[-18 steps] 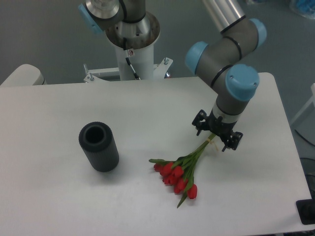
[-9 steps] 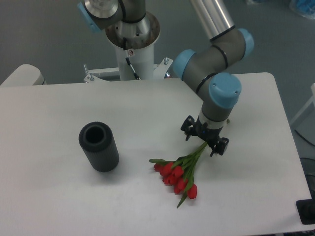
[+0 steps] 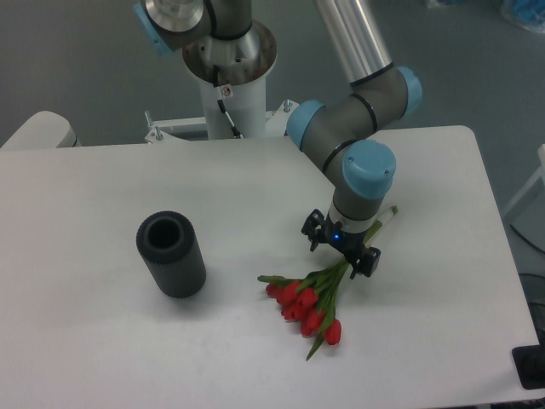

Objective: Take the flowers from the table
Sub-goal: 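Close the gripper around the tulip stems near the blooms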

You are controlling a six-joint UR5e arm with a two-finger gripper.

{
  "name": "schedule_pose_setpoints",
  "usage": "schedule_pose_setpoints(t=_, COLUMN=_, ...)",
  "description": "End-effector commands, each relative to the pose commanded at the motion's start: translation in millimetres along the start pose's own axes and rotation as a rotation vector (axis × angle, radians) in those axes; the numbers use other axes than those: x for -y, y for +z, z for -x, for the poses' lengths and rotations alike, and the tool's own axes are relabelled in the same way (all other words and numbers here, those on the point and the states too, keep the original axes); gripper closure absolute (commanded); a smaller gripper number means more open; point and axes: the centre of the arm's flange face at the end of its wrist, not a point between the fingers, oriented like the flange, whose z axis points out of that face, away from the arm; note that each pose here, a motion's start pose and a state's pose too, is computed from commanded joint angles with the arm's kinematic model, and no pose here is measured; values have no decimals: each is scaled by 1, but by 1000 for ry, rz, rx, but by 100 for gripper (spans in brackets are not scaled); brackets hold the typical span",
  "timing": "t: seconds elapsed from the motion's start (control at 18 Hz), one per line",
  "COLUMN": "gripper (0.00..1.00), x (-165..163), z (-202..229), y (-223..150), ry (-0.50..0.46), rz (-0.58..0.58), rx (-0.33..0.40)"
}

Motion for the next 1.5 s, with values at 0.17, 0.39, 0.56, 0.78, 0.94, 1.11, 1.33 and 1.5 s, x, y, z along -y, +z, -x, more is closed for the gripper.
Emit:
schedule_pose_setpoints(t=0.17, gripper=0, x=0, z=1, y=8, ry=5, rz=-1, rx=3)
schedule_pose_setpoints(t=0.39, gripper=0, x=5, z=-5, y=14, ry=16, rz=2, rx=-7)
schedule_pose_setpoints(t=0.56, gripper=0, x=8, z=-7, y=17, ry=23, rz=3, rx=-13)
schedule_pose_setpoints(t=0.78, gripper=0, x=9, z=-5, y=19, ry=30, rz=-3, rx=8)
schedule_pose_setpoints(t=0.94, gripper=1, x=9, z=-4, y=19, ry=32, rz=-4, rx=11)
schedule_pose_setpoints(t=1.11, gripper=12, x=9, z=-5, y=21, ry=32, rz=-3, rx=8)
schedule_pose_setpoints(t=1.33, gripper=30, x=9, z=-5, y=21, ry=35, rz=-3, rx=8)
schedule_pose_setpoints(t=1.5, gripper=41, x=9, z=-4, y=20, ry=35, rz=-4, rx=11)
